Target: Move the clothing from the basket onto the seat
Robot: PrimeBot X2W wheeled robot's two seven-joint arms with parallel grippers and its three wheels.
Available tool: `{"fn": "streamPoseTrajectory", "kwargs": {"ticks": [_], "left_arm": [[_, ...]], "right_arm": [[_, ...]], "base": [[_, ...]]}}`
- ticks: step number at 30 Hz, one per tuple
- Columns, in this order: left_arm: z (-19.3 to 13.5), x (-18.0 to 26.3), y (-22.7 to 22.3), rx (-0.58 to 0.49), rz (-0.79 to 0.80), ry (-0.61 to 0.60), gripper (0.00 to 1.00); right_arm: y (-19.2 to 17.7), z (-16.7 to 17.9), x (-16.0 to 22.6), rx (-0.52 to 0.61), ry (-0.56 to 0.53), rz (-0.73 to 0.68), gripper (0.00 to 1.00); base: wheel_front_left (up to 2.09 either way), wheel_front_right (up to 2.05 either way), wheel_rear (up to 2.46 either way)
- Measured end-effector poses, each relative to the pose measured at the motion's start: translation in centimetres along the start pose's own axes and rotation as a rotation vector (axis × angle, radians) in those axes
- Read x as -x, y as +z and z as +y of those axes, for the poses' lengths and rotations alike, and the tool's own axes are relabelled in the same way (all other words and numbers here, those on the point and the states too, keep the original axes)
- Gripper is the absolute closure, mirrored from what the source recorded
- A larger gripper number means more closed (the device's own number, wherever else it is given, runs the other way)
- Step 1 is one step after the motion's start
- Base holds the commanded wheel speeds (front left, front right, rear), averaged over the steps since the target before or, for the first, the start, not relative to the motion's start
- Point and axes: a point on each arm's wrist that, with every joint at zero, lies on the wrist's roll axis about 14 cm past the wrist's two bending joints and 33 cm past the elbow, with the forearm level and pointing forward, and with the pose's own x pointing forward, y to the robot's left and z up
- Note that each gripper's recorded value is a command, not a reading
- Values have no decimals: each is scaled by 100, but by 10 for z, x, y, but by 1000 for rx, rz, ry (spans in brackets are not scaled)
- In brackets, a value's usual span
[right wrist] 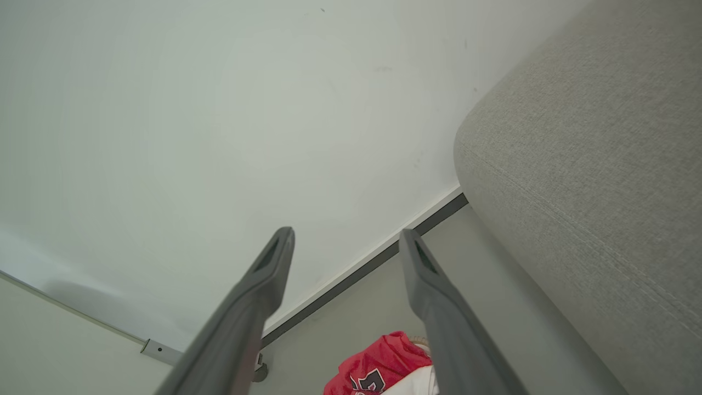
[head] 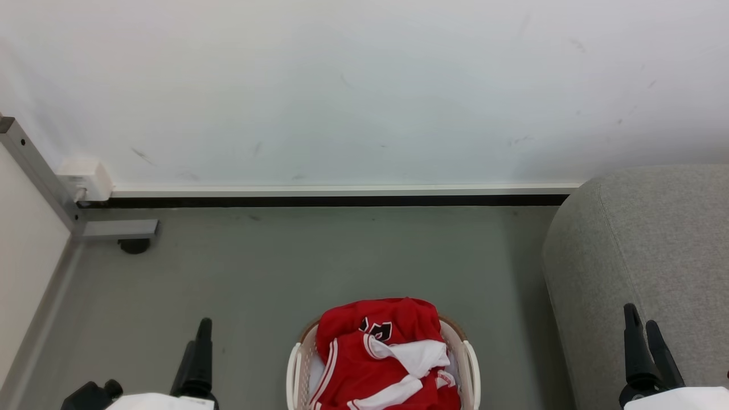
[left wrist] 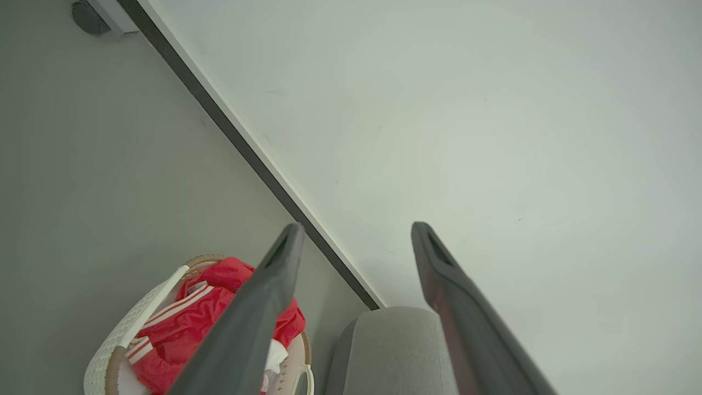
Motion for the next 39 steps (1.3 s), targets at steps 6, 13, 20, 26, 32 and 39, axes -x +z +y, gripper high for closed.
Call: {"fn": "streamPoseTrajectory", "kwargs": {"ticks": [6,13,20,26,32,39], "left_arm": [[-3,1,2,-80,-16,-8,0],[-5,3,1,-166,-22,-14,0],[-6,6,-1,-239,-29,-20,0],[-7,7,-3,-305,-33,-26,0],[-7,8,-5,-391,-34,-34,0],[-6,11,-8,-509,-28,-47,0]], "right_arm": [[-3,1,1,80,6,3,0],[-6,4,1,178,21,5,0],[-9,7,2,263,36,5,0],[-12,8,3,335,47,9,0],[-14,8,4,405,55,9,0],[-15,8,6,479,64,9,0]], "base": [[0,0,0],[0,0,0],[0,0,0],[0,0,0],[0,0,0],[0,0,0]]}}
